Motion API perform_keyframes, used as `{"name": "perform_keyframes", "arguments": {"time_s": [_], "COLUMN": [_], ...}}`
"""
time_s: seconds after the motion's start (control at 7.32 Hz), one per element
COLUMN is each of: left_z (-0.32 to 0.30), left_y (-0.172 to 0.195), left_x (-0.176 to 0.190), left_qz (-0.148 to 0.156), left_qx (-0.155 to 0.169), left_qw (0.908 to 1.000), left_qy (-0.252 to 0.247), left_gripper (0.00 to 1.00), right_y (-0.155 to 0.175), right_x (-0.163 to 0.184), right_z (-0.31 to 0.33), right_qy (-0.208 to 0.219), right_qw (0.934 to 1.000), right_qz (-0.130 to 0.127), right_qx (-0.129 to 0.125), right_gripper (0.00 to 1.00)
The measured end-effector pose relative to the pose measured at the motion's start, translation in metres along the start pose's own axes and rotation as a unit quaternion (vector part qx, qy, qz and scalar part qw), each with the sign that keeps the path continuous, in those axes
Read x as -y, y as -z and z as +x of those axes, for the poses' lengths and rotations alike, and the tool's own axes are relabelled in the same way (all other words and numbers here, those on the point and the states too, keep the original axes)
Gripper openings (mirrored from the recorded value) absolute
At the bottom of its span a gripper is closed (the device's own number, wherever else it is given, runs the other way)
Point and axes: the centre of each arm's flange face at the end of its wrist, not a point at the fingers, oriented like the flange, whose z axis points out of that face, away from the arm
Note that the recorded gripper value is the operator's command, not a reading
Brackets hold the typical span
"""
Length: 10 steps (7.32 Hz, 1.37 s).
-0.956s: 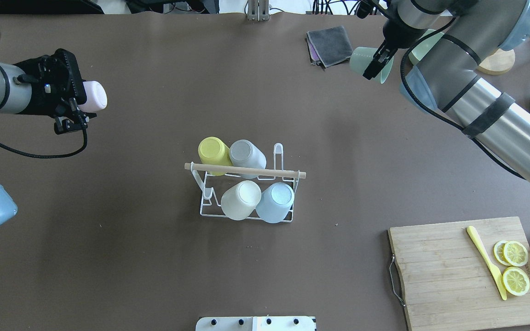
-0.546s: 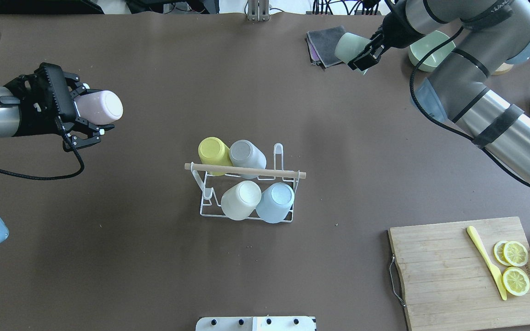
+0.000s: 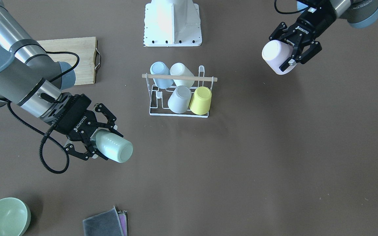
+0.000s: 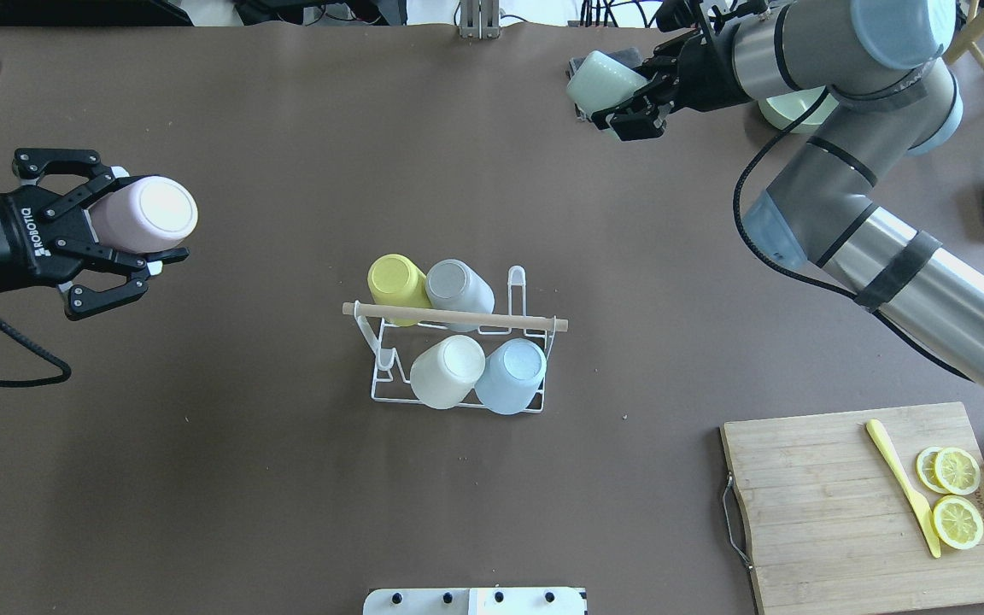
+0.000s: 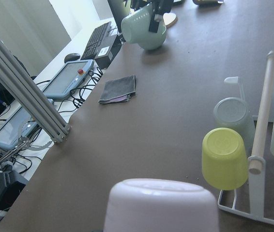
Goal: Place cup on cup holder
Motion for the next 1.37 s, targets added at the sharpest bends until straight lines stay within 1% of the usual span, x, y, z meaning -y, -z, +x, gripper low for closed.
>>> {"name": "perform_keyframes", "arguments": {"time_s": [0.14,0.27,0.41,0.55,0.68,0.82,0.96,1.09,1.23,1.37], "left_z": [0.014,0.033,0.053,0.072,0.087,0.099,0.107,0.11,0.111,0.114], "left_y": [0.005,0.005,0.0,-0.011,-0.028,-0.047,-0.067,-0.089,-0.111,-0.128], "left_x": [0.004,0.008,0.011,0.012,0.011,0.01,0.008,0.004,-0.002,-0.008], "left_qz": [0.042,0.084,0.122,0.158,0.189,0.213,0.228,0.241,0.247,0.246], "left_qx": [-0.016,-0.042,-0.069,-0.092,-0.106,-0.117,-0.123,-0.119,-0.113,-0.11], "left_qw": [0.9989,0.9955,0.9897,0.9823,0.975,0.9684,0.964,0.9612,0.9602,0.9606], "left_qy": [0.007,0.017,0.03,0.043,0.052,0.057,0.061,0.063,0.066,0.068], "left_gripper": [0.41,0.41,0.41,0.41,0.41,0.41,0.41,0.41,0.41,0.41], "right_y": [-0.002,0.004,0.015,0.021,0.014,-0.003,-0.018,-0.025,-0.024,-0.025], "right_x": [0.0,0.001,-0.001,-0.006,-0.011,-0.016,-0.022,-0.028,-0.033,-0.039], "right_z": [-0.011,-0.021,-0.028,-0.037,-0.054,-0.078,-0.103,-0.118,-0.124,-0.128], "right_qy": [0.012,0.015,0.01,0.006,0.003,-0.003,-0.008,-0.008,0.002,0.025], "right_qw": [0.9994,0.997,0.9926,0.9873,0.9834,0.9805,0.9779,0.9749,0.9713,0.9685], "right_qz": [0.03,0.071,0.115,0.151,0.171,0.186,0.198,0.211,0.226,0.236], "right_qx": [0.01,0.025,0.038,0.049,0.059,0.062,0.065,0.071,0.075,0.076], "right_gripper": [0.21,0.21,0.2,0.2,0.2,0.2,0.2,0.2,0.2,0.2]}}
